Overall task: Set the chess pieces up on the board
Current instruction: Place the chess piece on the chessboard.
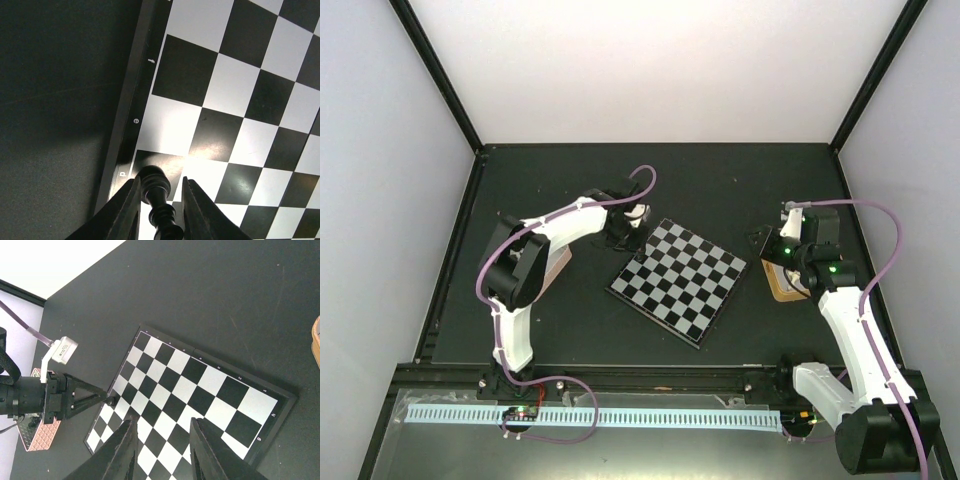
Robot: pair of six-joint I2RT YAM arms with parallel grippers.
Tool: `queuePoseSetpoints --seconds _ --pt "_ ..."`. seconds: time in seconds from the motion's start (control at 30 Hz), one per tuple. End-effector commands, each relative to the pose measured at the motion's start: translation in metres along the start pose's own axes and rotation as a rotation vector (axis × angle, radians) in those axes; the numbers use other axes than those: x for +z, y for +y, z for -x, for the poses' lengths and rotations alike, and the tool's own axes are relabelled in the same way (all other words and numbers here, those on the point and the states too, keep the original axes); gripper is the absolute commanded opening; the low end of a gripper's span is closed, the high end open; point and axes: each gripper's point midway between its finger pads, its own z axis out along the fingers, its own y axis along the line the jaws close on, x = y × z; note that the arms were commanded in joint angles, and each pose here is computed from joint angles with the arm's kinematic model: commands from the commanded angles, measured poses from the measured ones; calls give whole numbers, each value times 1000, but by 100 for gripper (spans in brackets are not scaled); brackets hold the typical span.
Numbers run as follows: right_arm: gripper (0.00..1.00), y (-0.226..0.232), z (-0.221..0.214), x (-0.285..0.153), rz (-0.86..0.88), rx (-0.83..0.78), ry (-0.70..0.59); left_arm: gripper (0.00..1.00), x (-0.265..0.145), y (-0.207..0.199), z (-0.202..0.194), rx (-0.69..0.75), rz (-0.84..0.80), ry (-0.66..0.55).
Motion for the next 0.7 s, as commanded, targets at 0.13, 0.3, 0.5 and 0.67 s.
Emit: queuePoseSetpoints --seconds 0.13,0.3,0.5,0.67 --pt "30 0 0 0 1 -20 -16 14 -3 -6 -3 23 14 7" --pt "30 0 1 1 4 -18 -19 11 -9 -12 10 38 4 -32" --pt "30 -2 -1 2 0 -21 -16 11 -10 -14 30 50 35 -64" --pt "30 -2 -1 3 2 -19 -12 12 1 -14 38 60 49 -52"
